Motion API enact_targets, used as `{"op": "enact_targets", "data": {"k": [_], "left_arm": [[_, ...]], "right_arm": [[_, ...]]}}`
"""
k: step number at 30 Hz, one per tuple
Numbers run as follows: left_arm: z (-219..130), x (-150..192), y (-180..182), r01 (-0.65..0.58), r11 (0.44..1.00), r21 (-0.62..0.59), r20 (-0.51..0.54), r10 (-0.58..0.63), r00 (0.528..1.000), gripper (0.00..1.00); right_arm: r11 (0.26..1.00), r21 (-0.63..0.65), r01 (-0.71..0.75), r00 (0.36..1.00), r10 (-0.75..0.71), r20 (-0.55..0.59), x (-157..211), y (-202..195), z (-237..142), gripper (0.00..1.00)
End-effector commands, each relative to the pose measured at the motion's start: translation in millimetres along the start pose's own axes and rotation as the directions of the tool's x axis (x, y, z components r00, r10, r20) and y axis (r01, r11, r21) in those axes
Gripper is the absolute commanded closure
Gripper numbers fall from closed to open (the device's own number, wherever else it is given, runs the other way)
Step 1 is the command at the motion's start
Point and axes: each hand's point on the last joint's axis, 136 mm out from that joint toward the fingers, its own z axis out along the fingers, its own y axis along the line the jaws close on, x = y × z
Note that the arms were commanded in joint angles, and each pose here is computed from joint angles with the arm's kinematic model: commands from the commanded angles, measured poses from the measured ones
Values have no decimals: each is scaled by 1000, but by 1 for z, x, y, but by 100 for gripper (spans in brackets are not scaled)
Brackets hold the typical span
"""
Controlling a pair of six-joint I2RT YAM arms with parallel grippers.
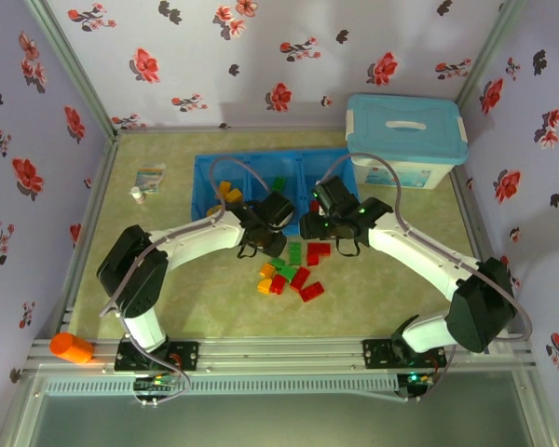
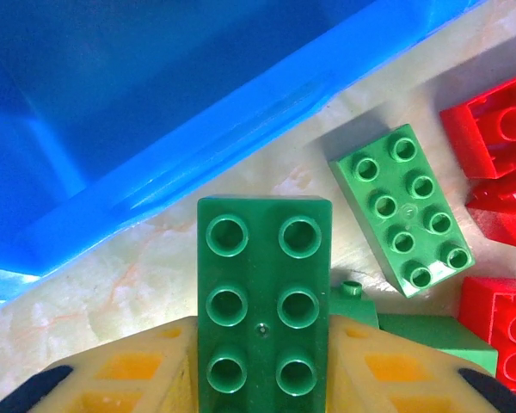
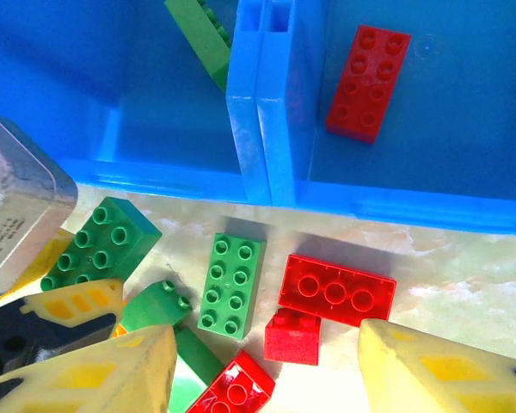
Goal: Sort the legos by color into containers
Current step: Pick up the lego from the center of the table, then place the lego in the container.
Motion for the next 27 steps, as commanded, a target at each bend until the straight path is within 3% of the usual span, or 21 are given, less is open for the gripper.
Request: {"op": "enact_targets", "data": {"k": [1,18,19,21,23,27], "left_arm": [[-23,-20,-1,-23,1000,5,62,23,998,63],[-3,-87,39,183,983,-26,99,-179,979,64],[-2,-90,44,197,980,-33,98,-193,976,60],[-4,-95,51,220,975,-39,102,-215,971,41],[-10,-100,54,224,974,-36,116,-219,969,31],[-23,-105,54,228,973,-24,150,-222,963,29]], "right_arm": [[1000,11,-22,999,22,36,-4,-5,-7,42],[999,6,-43,999,43,15,8,-9,-6,42],[999,3,-46,999,46,11,9,-8,-4,42],[999,0,-50,999,50,6,11,-8,-3,42],[999,-2,-52,999,52,4,12,-8,-2,41],[999,-4,-54,999,54,-1,14,-8,-1,41]]}}
